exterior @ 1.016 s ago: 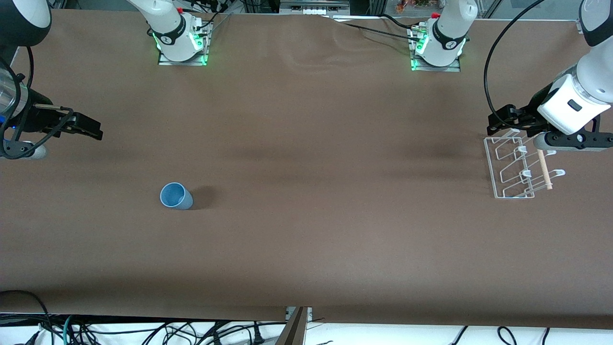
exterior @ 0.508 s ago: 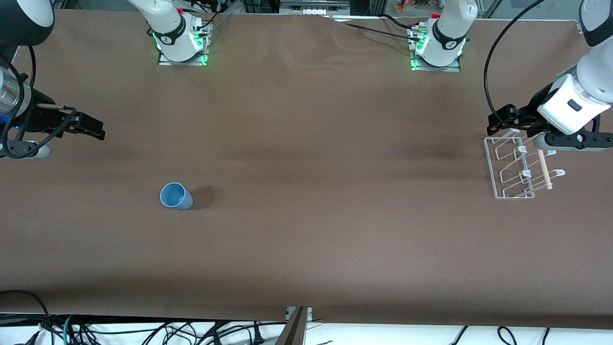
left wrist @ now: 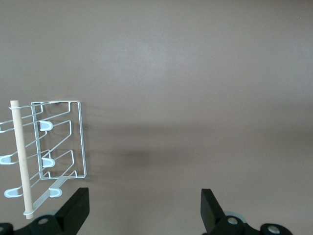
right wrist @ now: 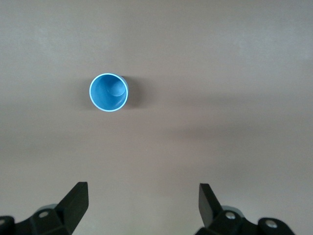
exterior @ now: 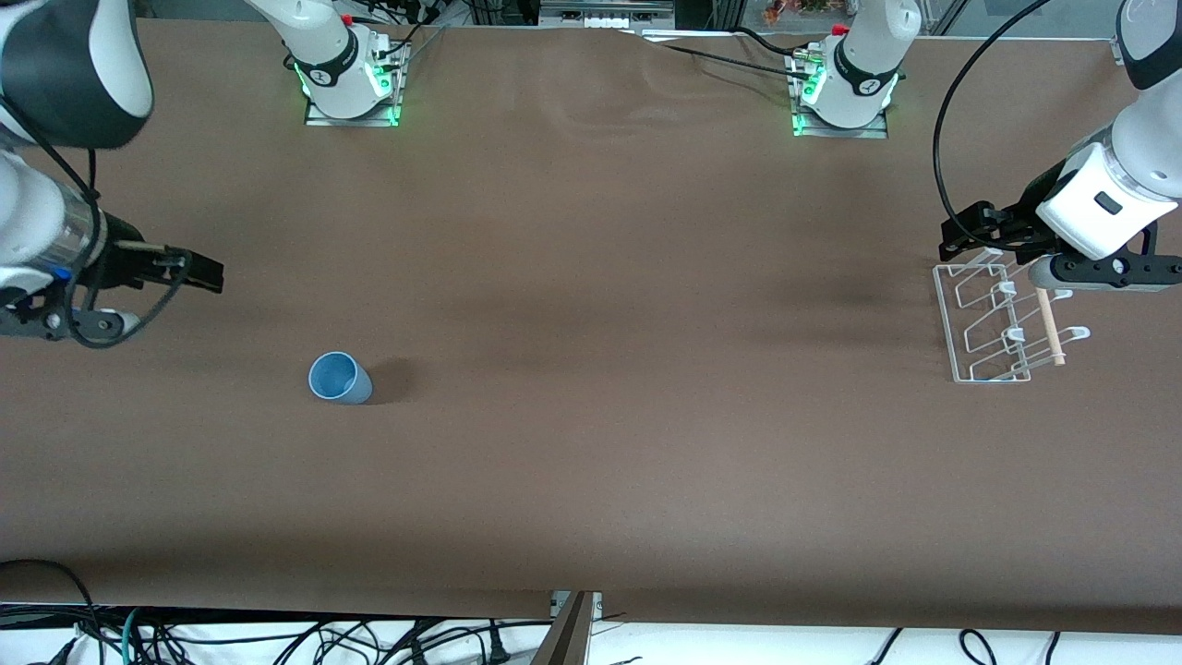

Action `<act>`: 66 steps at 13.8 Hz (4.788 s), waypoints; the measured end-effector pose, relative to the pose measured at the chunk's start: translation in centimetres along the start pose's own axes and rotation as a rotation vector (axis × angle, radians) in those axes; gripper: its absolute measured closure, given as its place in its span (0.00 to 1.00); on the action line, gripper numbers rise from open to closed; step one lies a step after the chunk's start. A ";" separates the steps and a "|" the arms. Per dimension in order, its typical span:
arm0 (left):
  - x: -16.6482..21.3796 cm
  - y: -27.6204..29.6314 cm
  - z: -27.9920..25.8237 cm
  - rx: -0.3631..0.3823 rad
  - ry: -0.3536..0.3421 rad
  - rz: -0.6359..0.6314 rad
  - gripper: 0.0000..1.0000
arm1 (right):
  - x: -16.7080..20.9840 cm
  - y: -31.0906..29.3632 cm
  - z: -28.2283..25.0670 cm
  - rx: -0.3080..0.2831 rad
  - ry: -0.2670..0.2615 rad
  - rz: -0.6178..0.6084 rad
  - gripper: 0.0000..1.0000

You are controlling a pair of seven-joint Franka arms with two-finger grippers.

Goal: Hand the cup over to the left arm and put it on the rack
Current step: 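Move the open right gripper down to the blue cup's rim, then close the right gripper on the cup rim and lift it, then carry the cup toward center while the left gripper reaches toward it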

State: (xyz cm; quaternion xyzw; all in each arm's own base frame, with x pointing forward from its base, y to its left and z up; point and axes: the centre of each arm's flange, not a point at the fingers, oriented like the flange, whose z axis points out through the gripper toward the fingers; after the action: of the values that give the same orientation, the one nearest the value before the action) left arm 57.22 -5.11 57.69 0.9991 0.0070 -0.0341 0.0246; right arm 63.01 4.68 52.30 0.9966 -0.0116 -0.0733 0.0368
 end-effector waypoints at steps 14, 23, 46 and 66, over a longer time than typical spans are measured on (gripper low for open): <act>0.0 0.0 0.1 0.000 -0.001 0.000 0.00 | 10.3 -3.4 20.9 0.068 0.003 -0.005 0.00; 0.0 0.0 0.1 0.000 -0.001 0.000 0.00 | 10.2 -3.9 24.1 0.065 -0.041 -0.009 0.00; 0.0 0.0 0.1 0.000 -0.001 0.000 0.00 | 10.1 -12.8 20.7 0.426 -0.037 0.088 0.95; 4.8 13.2 8.6 -0.315 0.090 0.928 0.00 | 0.0 -44.5 12.3 0.898 -0.112 0.495 0.95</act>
State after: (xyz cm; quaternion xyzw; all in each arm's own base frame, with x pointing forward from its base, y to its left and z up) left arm 61.64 -18.67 49.47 0.8816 -0.4325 0.0249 0.1875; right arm 61.96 48.20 36.84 0.8760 -0.2796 -0.1033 -0.3792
